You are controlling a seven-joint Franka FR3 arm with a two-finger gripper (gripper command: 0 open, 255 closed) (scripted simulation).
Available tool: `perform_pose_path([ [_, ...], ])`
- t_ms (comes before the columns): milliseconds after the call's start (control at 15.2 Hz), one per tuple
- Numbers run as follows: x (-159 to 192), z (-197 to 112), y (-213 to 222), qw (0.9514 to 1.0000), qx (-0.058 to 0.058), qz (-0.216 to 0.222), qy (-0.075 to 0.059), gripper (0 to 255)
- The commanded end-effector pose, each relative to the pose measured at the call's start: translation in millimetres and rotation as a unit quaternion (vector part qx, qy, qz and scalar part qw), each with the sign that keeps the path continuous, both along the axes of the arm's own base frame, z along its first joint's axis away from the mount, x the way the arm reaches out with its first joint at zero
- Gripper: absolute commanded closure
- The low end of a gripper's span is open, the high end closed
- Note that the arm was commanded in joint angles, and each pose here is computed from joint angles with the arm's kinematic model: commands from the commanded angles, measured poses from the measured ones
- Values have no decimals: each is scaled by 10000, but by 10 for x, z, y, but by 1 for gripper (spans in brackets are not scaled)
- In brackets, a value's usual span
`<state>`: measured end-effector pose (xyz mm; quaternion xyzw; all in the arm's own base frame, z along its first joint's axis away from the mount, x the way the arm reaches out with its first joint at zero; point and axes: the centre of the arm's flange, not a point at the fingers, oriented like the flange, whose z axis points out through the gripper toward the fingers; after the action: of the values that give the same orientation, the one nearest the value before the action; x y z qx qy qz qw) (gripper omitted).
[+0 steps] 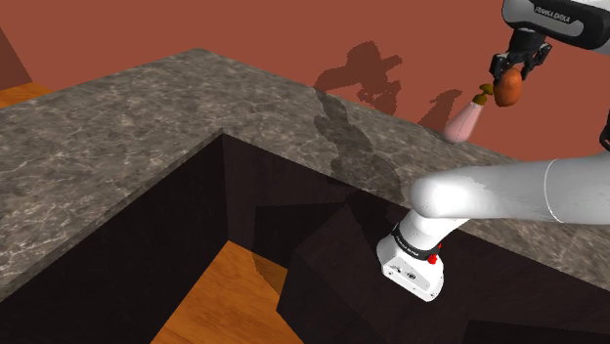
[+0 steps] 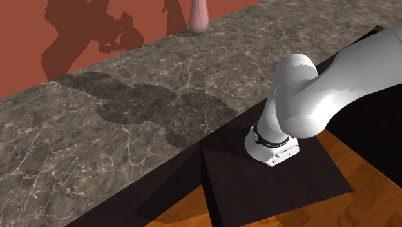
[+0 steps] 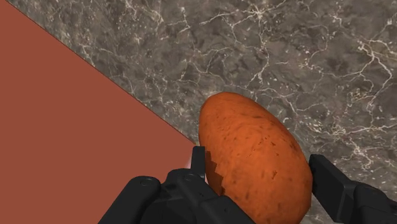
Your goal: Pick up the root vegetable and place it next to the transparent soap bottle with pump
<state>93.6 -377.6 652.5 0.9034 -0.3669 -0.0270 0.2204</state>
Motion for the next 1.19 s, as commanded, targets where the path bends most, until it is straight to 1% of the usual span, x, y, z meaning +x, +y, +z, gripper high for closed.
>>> perform_pose_path([
  [0,-1,-106,7,10000,-2,1,-1,255],
  [1122,-1,-1004,7,10000,-2,1,-1,255],
])
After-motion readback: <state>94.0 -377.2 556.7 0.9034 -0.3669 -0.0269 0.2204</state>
